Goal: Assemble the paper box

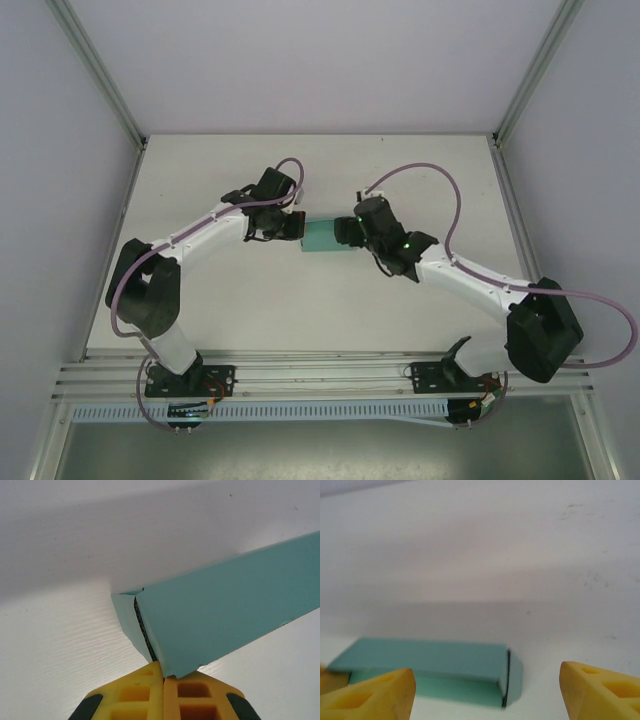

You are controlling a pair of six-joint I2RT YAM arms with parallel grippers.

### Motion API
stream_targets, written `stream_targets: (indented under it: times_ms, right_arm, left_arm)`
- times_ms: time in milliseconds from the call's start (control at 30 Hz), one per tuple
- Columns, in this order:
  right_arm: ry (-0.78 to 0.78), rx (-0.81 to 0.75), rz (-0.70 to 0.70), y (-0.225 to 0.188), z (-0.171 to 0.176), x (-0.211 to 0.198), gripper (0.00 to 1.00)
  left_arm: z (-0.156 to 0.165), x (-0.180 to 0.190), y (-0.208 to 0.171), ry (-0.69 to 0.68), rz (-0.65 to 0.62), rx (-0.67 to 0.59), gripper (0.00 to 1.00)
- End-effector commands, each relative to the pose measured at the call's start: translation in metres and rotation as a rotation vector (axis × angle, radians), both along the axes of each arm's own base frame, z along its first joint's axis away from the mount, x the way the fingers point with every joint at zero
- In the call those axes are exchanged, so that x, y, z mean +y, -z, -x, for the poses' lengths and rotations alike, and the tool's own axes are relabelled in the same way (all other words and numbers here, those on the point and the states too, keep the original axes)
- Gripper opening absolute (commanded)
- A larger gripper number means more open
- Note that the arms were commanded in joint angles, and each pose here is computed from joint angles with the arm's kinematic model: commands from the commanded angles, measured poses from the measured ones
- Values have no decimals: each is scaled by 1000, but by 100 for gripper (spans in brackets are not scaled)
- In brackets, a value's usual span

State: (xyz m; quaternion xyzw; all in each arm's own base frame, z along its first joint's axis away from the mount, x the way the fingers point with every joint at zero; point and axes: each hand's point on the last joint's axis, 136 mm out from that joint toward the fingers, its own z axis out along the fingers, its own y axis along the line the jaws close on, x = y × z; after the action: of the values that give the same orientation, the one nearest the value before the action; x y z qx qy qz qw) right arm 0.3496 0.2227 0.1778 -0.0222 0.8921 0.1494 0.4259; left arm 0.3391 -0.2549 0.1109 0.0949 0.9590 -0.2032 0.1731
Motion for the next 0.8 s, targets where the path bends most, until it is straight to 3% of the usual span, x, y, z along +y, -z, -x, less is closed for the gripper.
stream_targets:
  times_ms: [0,267,367,533,700,767]
  right_arm:
    - [28,52,-36,4,-14,-3,74]
    - [75,199,-43,65,-10,-14,59]
    - [108,275,-38,94,-1,-18,50]
    - [112,353,-120,122,18,-14,36]
    - [128,382,-130,135,26,-16,33]
    - [133,397,-124,139,27,-17,32]
  left_arm:
    - [38,30,59,12,-189,204,0]
    - [34,24,52,53,-178,181,0]
    - [32,20,44,72,-165,155,5]
    - [24,4,12,109,-79,88,23]
    - [17,-11,-27,125,24,27,51]
    - [15,-13,-44,112,53,0,57]
